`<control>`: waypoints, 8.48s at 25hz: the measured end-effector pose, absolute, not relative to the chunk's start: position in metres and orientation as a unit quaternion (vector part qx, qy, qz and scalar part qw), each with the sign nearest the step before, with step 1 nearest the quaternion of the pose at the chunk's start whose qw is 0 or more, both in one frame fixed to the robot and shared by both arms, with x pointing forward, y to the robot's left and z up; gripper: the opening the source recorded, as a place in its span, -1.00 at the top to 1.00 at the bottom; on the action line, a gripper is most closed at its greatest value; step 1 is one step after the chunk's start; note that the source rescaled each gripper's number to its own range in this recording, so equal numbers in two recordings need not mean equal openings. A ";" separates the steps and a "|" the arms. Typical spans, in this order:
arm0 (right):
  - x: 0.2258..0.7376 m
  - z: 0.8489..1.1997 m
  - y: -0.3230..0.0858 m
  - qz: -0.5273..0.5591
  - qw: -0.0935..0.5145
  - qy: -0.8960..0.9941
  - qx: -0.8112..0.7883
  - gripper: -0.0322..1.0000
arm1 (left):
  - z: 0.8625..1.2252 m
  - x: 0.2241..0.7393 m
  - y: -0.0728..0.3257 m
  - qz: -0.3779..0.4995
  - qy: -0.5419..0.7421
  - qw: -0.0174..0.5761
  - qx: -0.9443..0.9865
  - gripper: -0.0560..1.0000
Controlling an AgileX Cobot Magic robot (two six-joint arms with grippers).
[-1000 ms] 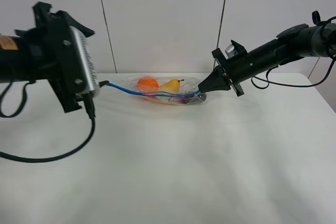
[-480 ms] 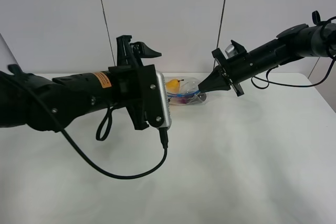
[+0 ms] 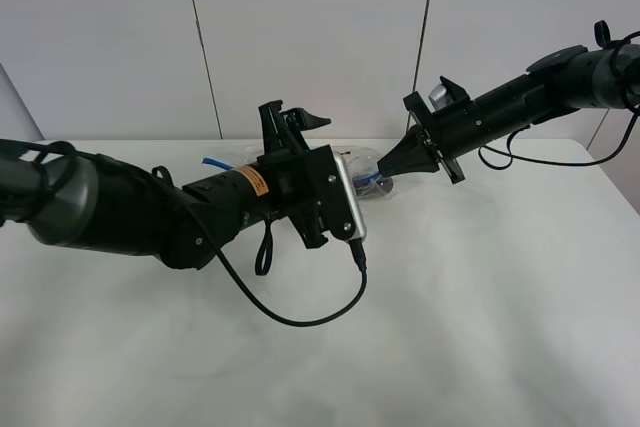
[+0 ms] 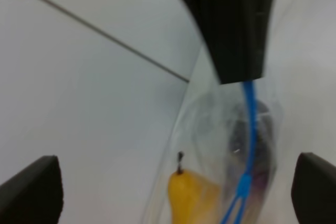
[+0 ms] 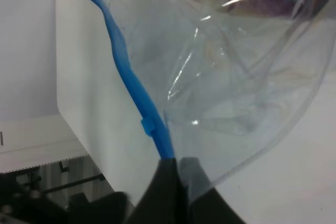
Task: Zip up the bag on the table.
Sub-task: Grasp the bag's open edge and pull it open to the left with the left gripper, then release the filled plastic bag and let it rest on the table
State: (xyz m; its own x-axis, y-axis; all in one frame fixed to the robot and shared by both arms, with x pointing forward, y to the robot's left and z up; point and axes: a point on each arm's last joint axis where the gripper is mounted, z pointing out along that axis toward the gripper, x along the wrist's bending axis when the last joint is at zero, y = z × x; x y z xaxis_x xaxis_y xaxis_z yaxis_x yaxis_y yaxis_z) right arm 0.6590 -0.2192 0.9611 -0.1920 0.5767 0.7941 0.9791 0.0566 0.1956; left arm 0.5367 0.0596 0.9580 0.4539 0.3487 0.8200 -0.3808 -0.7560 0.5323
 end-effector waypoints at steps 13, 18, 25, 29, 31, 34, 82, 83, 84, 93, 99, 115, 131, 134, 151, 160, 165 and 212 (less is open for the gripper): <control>0.659 0.961 -0.219 -0.373 0.271 -0.672 -0.580 0.93 | 0.916 0.555 0.039 0.523 -0.047 0.346 0.778 -0.85; 0.659 0.961 -0.219 -0.372 0.272 -0.671 -0.581 0.93 | 0.904 0.556 0.039 0.521 -0.047 0.343 0.781 -0.20; 0.659 0.961 -0.219 -0.371 0.271 -0.672 -0.581 0.93 | 0.902 0.556 0.038 0.529 -0.047 0.347 0.773 0.18; 0.659 0.961 -0.219 -0.371 0.271 -0.672 -0.581 0.93 | 0.903 0.559 0.041 0.534 -0.043 0.346 0.770 0.20; 0.659 0.961 -0.219 -0.371 0.271 -0.672 -0.581 0.93 | 0.903 0.563 0.046 0.536 -0.038 0.343 0.770 0.20; 0.659 0.961 -0.219 -0.371 0.271 -0.672 -0.581 0.93 | 0.903 0.567 0.052 0.540 -0.031 0.338 0.771 0.20; 0.661 0.963 -0.217 -0.382 0.270 -0.662 -0.586 0.94 | 0.908 0.630 0.169 0.616 0.016 0.230 0.753 0.89; 0.661 0.963 -0.217 -0.382 0.270 -0.662 -0.586 0.94 | 0.908 0.632 0.174 0.618 0.019 0.227 0.752 0.89; 0.661 0.963 -0.217 -0.382 0.270 -0.662 -0.586 0.94 | 0.908 0.633 0.178 0.620 0.022 0.223 0.752 0.89; 0.661 0.963 -0.217 -0.382 0.270 -0.661 -0.586 0.94 | 0.912 0.642 0.212 0.645 0.050 0.202 0.736 0.89; 0.661 0.963 -0.218 -0.380 0.270 -0.663 -0.586 0.94 | 0.912 0.644 0.220 0.648 0.060 0.196 0.734 0.89; 0.660 0.961 -0.218 -0.371 0.268 -0.671 -0.583 0.94 | 0.913 0.646 0.231 0.646 0.113 0.209 0.726 0.15; 0.659 0.961 -0.219 -0.368 0.269 -0.673 -0.582 0.94 | 0.911 0.652 0.304 0.599 0.358 0.303 0.649 -0.98; 0.659 0.961 -0.219 -0.368 0.269 -0.673 -0.582 0.94 | 0.905 0.651 0.306 0.556 0.417 0.325 0.641 -0.99; 0.659 0.961 -0.219 -0.368 0.269 -0.673 -0.582 0.94 | 0.957 0.693 0.298 0.229 0.620 0.223 0.717 -1.00; 0.659 0.961 -0.219 -0.368 0.269 -0.673 -0.582 0.94 | 0.979 0.674 0.296 0.075 0.677 0.122 0.722 -1.00; 0.659 0.961 -0.219 -0.368 0.269 -0.673 -0.582 0.94 | 0.977 0.659 0.313 0.009 0.709 0.071 0.702 -1.00; 0.659 0.960 -0.219 -0.364 0.267 -0.677 -0.582 0.94 | 1.052 0.308 0.296 0.168 0.671 0.211 0.691 -1.00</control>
